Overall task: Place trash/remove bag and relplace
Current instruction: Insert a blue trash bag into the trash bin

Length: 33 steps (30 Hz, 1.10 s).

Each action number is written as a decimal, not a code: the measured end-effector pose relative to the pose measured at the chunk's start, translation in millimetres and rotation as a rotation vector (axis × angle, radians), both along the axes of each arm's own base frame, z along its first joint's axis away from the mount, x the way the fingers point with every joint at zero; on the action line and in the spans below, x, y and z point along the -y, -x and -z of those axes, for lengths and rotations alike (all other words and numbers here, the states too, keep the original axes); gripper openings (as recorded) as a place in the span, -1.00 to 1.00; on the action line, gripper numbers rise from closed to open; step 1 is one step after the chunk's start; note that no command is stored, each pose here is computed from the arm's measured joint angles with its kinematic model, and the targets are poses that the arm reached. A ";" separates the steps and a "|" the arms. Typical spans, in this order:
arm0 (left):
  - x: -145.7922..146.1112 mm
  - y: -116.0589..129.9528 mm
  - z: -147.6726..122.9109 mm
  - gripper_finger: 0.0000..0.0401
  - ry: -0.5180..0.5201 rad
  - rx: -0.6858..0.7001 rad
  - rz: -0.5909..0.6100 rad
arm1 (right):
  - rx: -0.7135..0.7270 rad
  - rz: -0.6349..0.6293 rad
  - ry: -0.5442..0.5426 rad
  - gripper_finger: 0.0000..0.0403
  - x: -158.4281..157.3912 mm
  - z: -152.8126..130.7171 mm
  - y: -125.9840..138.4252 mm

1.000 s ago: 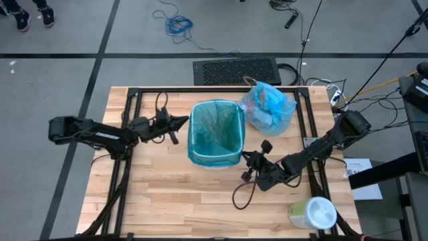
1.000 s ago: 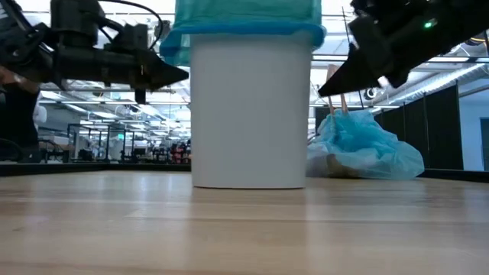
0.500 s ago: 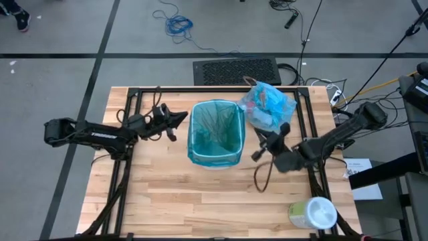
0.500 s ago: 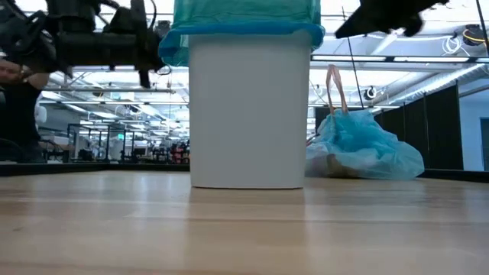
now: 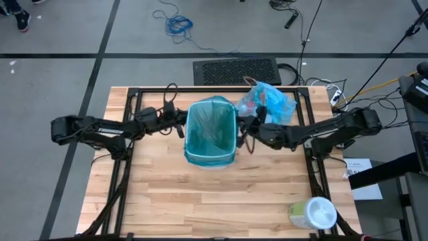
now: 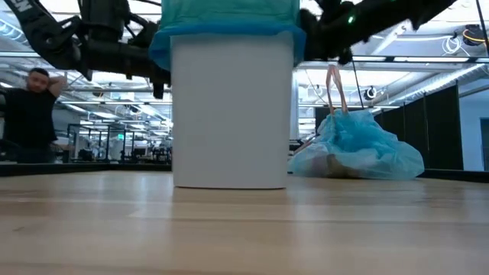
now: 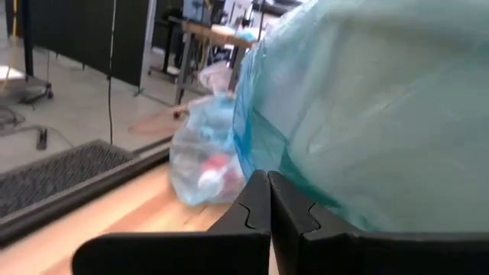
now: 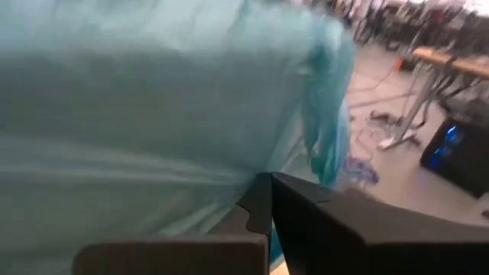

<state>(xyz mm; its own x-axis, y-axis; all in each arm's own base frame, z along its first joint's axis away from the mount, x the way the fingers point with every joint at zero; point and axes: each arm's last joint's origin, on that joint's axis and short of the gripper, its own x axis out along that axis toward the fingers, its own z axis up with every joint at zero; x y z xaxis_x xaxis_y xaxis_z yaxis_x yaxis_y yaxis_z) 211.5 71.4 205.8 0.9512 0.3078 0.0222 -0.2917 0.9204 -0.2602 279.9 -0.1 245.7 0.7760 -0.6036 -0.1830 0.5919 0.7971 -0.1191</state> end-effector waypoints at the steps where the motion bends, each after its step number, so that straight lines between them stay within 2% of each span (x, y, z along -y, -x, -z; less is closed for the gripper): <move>1: -0.5 -1.3 2.8 -1.00 0.014 -0.010 0.000 | -0.013 -0.004 -0.014 -1.00 1.0 5.6 -3.1; 6: -1.2 -6.2 12.8 -1.00 0.038 -0.050 0.003 | -0.064 0.004 -0.055 -1.00 0.6 30.4 -15.3; 10: 0.0 -6.6 12.2 -1.00 0.035 -0.043 0.011 | -0.073 -0.021 -0.062 -1.00 -3.5 35.4 -18.1; 14: 0.8 -3.9 5.8 -1.00 0.002 -0.022 0.012 | -0.034 -0.036 -0.050 -1.00 -8.5 22.1 -12.4; 20: -0.6 4.5 -7.2 -1.00 -0.046 0.019 -0.008 | 0.023 0.025 0.055 -1.00 -16.0 -10.4 6.8; 24: -2.2 12.4 -13.4 -1.00 -0.052 0.016 -0.027 | 0.066 0.040 0.076 -1.00 -13.5 -26.3 16.9; 33: -13.0 36.5 -25.2 -1.00 -0.110 -0.028 -0.143 | 0.050 -0.004 0.028 -1.00 4.8 -16.7 8.4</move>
<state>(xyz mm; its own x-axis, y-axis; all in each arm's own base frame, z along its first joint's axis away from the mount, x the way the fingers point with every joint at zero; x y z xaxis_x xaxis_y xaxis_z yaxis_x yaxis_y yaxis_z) 175.0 84.4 231.0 0.8987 0.4370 0.0368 -0.4273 0.8915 -0.1503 271.5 -5.0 262.4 0.7859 -0.6051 -0.1271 0.5949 0.7960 -0.1112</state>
